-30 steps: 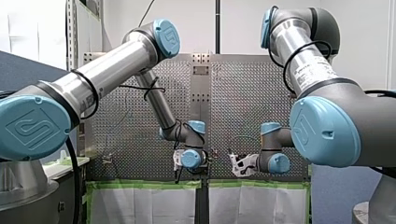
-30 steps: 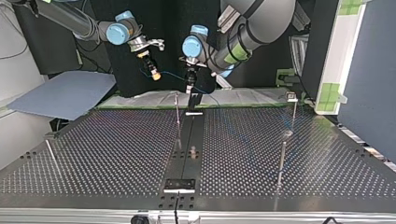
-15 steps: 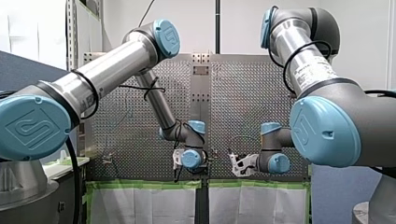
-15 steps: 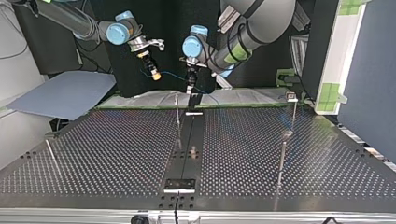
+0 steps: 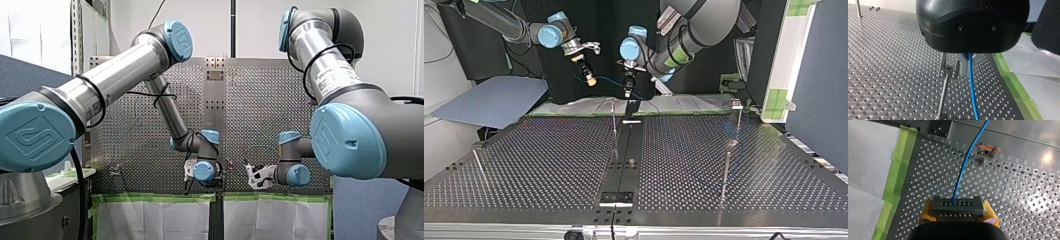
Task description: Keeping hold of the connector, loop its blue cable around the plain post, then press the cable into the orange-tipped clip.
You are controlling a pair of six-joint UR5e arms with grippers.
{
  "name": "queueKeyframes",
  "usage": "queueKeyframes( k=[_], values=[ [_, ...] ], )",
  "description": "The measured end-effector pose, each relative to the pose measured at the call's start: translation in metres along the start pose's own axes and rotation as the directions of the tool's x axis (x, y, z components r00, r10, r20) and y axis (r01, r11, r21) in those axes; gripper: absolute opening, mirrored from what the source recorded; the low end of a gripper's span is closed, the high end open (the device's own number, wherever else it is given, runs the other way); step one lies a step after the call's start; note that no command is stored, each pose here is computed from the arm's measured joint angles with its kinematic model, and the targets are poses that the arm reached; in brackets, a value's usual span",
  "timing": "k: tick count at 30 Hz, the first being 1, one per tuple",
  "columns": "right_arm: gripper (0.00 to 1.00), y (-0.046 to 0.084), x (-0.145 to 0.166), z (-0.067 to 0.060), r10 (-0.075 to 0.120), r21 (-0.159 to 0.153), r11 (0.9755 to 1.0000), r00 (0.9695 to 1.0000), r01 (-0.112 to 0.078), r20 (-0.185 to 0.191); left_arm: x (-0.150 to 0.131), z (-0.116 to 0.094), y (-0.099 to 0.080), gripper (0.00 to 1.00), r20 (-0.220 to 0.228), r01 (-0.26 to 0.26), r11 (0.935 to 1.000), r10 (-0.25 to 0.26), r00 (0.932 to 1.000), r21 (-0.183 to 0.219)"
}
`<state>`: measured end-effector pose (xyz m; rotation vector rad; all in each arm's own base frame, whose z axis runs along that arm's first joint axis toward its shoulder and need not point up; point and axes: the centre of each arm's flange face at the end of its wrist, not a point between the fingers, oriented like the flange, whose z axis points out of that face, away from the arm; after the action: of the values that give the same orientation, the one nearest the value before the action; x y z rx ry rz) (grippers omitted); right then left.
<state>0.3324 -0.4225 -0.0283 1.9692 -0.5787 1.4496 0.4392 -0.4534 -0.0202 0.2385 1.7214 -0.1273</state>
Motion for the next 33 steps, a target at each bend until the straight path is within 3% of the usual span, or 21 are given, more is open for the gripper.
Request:
queueKeyframes(
  k=[7,13,17,21,31,32,33],
  values=[
    [0.00,0.001,0.000,0.000,0.004,-0.003,1.0000,1.0000,-0.004,0.000,0.003,-0.004,0.000,0.00,0.006,-0.002,1.0000,0.002,1.0000,-0.001],
    [0.00,0.006,-0.001,0.001,0.025,-0.023,0.9994,0.9997,-0.025,-0.002,0.003,-0.008,-0.009,0.00,0.020,-0.010,0.9999,0.010,0.9998,0.014],
    [0.00,0.013,0.000,0.003,0.047,-0.062,0.9969,0.9988,-0.048,-0.015,0.003,-0.013,-0.015,0.00,0.029,-0.008,0.9999,0.008,0.9995,0.013],
    [0.00,0.019,0.000,0.005,0.058,-0.088,0.9944,0.9980,-0.060,-0.026,0.002,-0.017,-0.020,0.00,0.039,-0.004,1.0000,0.004,0.9992,0.001],
    [0.00,0.025,0.001,0.007,0.063,-0.102,0.9926,0.9972,-0.067,-0.040,0.002,-0.020,-0.024,0.00,0.046,-0.001,1.0000,0.001,0.9989,-0.005],
    [0.00,0.025,0.001,0.007,0.063,-0.102,0.9926,0.9972,-0.067,-0.040,0.002,-0.019,-0.024,0.10,0.047,0.000,1.0000,0.000,0.9989,-0.003],
    [0.00,0.025,0.001,0.007,0.063,-0.102,0.9926,0.9972,-0.067,-0.041,0.002,-0.019,-0.024,0.10,0.047,0.000,1.0000,0.000,0.9989,0.000]
  ],
)
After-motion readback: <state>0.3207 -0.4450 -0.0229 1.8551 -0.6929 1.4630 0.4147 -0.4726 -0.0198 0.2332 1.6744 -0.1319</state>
